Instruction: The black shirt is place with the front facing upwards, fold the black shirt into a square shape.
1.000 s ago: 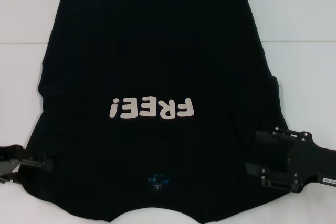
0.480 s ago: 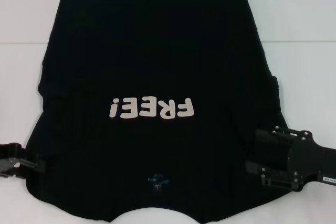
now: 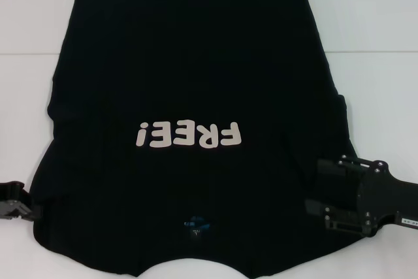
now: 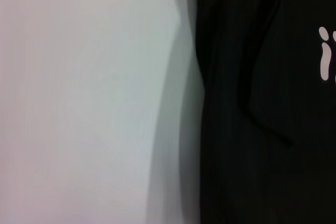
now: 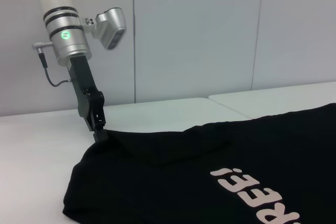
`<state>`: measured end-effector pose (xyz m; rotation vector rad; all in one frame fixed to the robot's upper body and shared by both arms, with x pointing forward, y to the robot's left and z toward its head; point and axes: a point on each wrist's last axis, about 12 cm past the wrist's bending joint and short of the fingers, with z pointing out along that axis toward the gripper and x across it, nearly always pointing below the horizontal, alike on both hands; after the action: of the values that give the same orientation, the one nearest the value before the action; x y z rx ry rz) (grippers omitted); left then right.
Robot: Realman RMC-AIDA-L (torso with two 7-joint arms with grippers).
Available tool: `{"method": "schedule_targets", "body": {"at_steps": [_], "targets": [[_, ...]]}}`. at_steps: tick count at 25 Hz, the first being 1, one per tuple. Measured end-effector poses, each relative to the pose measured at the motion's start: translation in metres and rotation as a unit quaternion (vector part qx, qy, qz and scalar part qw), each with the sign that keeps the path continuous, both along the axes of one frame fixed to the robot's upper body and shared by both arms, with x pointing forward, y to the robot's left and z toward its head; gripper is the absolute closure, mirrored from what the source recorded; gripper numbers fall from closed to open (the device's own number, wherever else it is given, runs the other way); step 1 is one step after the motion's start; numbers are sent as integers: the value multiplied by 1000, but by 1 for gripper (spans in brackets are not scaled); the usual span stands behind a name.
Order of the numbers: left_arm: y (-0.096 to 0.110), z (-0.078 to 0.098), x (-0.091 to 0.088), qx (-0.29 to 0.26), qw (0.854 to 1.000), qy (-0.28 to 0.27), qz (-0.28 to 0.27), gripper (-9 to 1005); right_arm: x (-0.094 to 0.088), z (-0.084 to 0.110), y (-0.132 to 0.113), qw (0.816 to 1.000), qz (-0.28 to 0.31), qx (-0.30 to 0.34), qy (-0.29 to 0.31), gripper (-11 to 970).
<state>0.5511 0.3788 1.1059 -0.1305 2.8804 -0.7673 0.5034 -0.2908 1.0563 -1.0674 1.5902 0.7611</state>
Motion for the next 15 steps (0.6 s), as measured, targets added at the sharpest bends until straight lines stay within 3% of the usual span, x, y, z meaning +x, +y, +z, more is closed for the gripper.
{"method": "schedule_targets", "body": {"at_steps": [2, 9, 15], "targets": [[0, 0, 0, 1, 1000, 0, 1, 855, 0, 0, 0, 1000, -1, 1, -1, 184], [2, 0, 0, 3, 1000, -1, 4, 980, 0, 3, -5, 1000, -16, 16, 5, 184], [4, 2, 0, -2, 1000, -9, -4, 976, 10, 18, -25, 991, -63, 45, 109, 184]]}}
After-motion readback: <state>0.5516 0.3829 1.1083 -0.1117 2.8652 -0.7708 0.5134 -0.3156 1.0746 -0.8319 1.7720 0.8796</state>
